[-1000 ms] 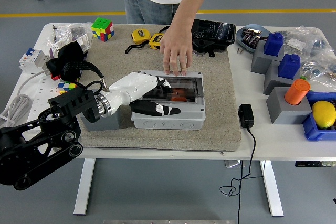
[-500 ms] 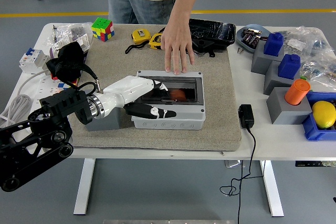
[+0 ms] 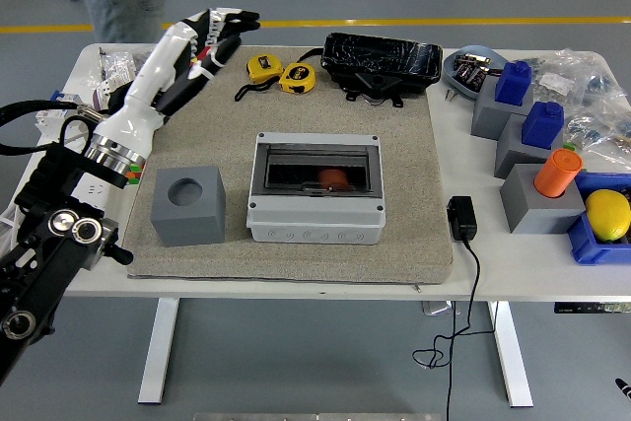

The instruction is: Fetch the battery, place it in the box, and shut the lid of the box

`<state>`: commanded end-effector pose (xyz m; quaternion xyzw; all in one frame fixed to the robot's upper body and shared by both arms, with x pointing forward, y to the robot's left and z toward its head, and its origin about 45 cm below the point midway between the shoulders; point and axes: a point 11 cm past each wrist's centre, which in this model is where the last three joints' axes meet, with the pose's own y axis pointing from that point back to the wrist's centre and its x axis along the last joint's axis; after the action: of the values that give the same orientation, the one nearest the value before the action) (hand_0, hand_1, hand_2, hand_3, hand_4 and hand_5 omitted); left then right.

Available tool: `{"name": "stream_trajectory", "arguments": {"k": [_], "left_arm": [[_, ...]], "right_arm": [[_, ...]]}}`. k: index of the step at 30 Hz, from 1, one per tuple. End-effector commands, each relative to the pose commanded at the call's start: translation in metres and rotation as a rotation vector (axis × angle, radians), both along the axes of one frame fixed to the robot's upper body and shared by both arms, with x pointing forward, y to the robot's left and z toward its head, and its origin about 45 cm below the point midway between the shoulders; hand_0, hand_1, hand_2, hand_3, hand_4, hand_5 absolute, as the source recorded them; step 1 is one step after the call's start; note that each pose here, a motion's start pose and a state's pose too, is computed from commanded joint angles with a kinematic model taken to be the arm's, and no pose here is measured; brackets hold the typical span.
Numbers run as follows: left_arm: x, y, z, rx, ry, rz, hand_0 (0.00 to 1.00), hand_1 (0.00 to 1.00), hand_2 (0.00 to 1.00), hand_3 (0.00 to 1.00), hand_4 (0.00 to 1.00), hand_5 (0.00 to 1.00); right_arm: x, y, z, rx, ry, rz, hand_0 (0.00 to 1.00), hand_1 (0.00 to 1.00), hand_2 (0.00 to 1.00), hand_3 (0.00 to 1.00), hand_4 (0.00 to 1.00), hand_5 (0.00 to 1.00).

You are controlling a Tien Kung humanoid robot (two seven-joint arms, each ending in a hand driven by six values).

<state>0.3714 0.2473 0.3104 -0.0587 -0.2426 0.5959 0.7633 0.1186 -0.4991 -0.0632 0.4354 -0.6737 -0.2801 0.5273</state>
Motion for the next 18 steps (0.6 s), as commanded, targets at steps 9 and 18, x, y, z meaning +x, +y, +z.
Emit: {"name": "stream_trajectory", "arguments": {"k": [9,18], "left_arm": [[-0.0085,0.055,-0.026,-0.364,0.112,0.036,0.851,0.861,0.823,0.807,0.998,0.998],[-0.0097,0.071,-0.050,-0.449,0.181,0.055,0.853,0.861,0.824,0.811,0.998,0.998]], "right_arm": [[-0.003,0.004,-0.003,0.009,0.004,-0.006,0.792,0.735,0.737,0.793,0.998,0.949],[-0.002,0.005,-0.003,0.012,0.000,-0.006,0.790,0.735,0.737,0.792,0.998,0.946]]}}
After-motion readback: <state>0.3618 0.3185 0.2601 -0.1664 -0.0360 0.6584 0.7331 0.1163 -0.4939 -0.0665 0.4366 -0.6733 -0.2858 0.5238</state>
